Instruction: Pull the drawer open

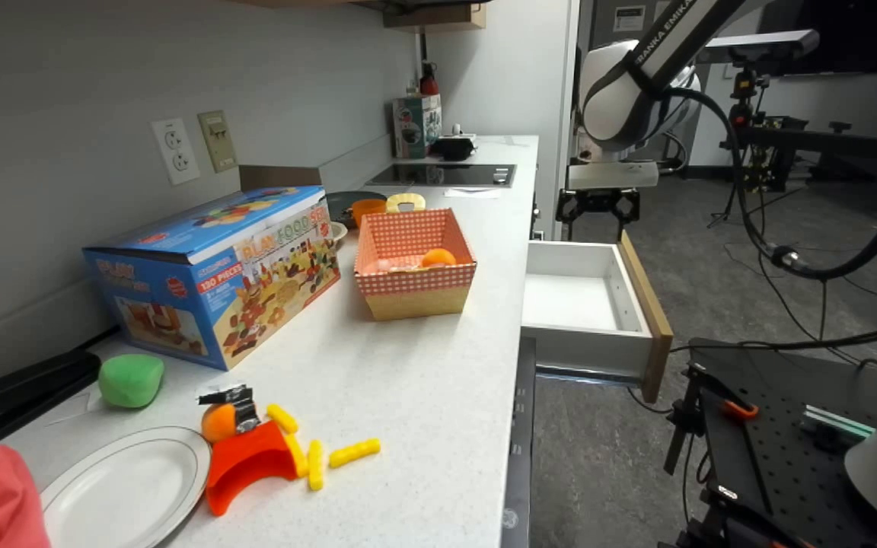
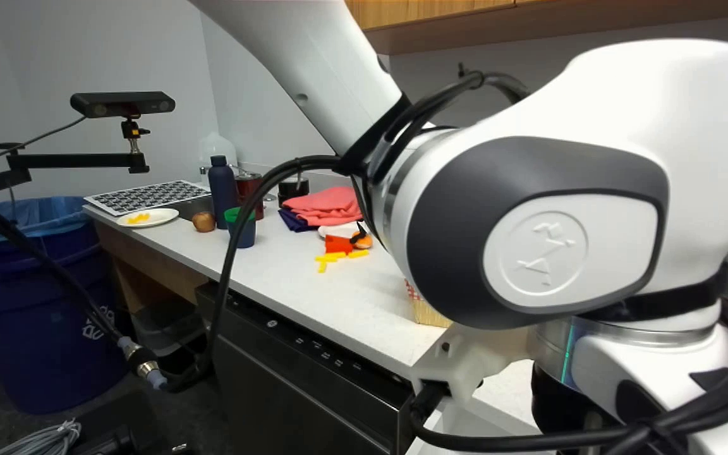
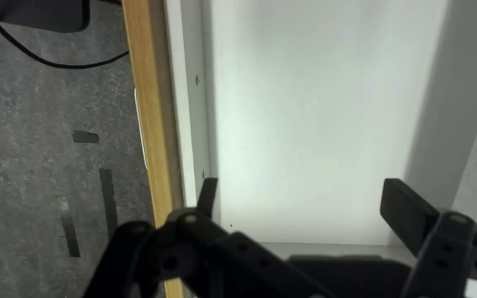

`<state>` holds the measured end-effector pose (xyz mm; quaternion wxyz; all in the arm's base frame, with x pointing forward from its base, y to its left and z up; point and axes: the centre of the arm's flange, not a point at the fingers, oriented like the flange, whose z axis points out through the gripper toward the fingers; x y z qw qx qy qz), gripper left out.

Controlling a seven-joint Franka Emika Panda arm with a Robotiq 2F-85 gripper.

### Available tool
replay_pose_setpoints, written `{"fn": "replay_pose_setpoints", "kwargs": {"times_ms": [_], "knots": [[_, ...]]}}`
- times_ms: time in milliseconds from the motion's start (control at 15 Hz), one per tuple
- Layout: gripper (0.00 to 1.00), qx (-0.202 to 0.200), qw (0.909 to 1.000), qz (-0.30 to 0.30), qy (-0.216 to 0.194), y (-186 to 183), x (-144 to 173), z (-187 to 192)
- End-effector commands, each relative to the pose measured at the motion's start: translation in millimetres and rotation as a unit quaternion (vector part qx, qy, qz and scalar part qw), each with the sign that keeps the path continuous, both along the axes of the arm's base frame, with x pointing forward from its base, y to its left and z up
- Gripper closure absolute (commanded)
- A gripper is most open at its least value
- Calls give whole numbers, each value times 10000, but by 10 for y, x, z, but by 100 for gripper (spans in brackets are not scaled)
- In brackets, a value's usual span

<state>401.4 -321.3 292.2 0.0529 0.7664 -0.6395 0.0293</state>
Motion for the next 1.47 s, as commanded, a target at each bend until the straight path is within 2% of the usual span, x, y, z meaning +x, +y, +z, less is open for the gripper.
{"fn": "replay_pose_setpoints", "kwargs": {"times_ms": [0, 533, 800, 867, 1400], "knots": [[0, 164, 9980, 439, -418, 193, -247, 249], [0, 288, 9885, 1204, -871, 385, -511, 502], [0, 525, 9851, 1184, -1135, 425, -689, 586], [0, 410, 9885, 1143, -900, 367, -507, 500], [0, 471, 9872, 1134, -1022, 396, -607, 537]]}}
